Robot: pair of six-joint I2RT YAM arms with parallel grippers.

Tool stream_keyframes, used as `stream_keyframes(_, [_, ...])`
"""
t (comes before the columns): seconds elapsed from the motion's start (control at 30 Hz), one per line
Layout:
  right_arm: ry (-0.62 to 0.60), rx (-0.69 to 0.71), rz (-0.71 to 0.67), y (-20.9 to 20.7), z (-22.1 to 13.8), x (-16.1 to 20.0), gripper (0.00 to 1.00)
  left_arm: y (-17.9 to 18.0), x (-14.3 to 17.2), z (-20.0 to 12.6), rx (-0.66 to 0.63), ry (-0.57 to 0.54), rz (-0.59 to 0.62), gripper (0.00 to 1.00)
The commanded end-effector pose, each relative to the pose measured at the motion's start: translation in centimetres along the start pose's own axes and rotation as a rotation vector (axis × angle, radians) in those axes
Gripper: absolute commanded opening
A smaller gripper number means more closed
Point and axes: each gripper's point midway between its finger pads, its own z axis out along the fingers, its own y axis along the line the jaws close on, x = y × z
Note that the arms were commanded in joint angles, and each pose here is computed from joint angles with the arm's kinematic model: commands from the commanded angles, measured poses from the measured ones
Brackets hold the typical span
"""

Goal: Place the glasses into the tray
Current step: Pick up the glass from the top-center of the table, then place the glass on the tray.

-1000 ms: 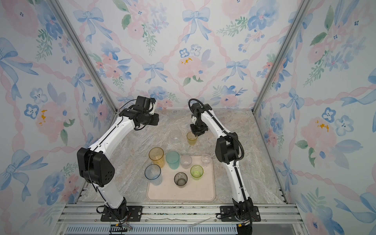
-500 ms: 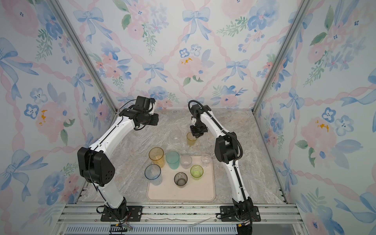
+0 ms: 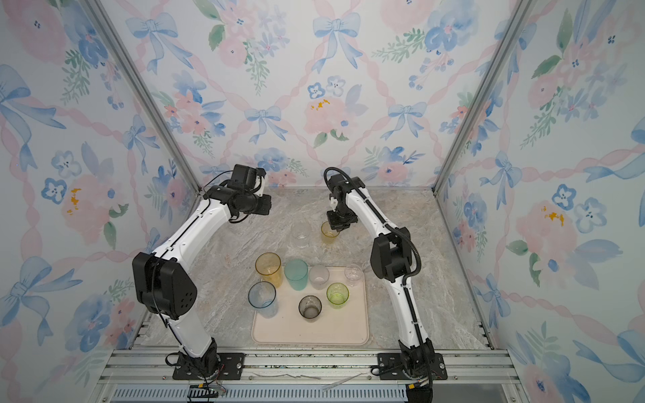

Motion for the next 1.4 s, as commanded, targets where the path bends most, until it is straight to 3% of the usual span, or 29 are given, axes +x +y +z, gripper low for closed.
stream_keyframes(0.0, [-0.134,0.026,0.011,-1.0,-6.8,-0.4,0.00,0.0,-0.3,-0.7,0.010,-0.004,0.018,0.34])
stream_keyframes(0.17, [-0.203,0.038,-0.031,-0.7,-12.3,2.7,0.00,-0.1,-0.4,-1.0,0.018,-0.009,0.028,0.34])
stream_keyframes(0.4, [-0.301,0.080,-0.168,1.8,-18.7,11.7,0.00,-0.3,-0.5,-1.0,0.029,-0.013,0.039,0.33])
stream_keyframes(0.63, [-0.328,0.057,-0.252,4.7,-20.6,20.0,0.01,-0.6,-1.4,-0.8,0.048,-0.025,0.054,0.34])
stream_keyframes(0.8, [-0.274,0.052,-0.352,7.3,-19.8,24.4,0.01,-0.9,-2.0,-0.6,0.061,-0.034,0.059,0.34])
stream_keyframes(1.0, [-0.139,0.100,-0.434,9.4,-16.1,29.0,0.01,-1.3,-2.6,-1.0,0.079,-0.049,0.060,0.33])
stream_keyframes(1.37, [-0.028,0.105,-0.451,11.1,-10.6,32.4,0.00,-1.5,-2.5,-1.5,0.091,-0.054,0.077,0.34])
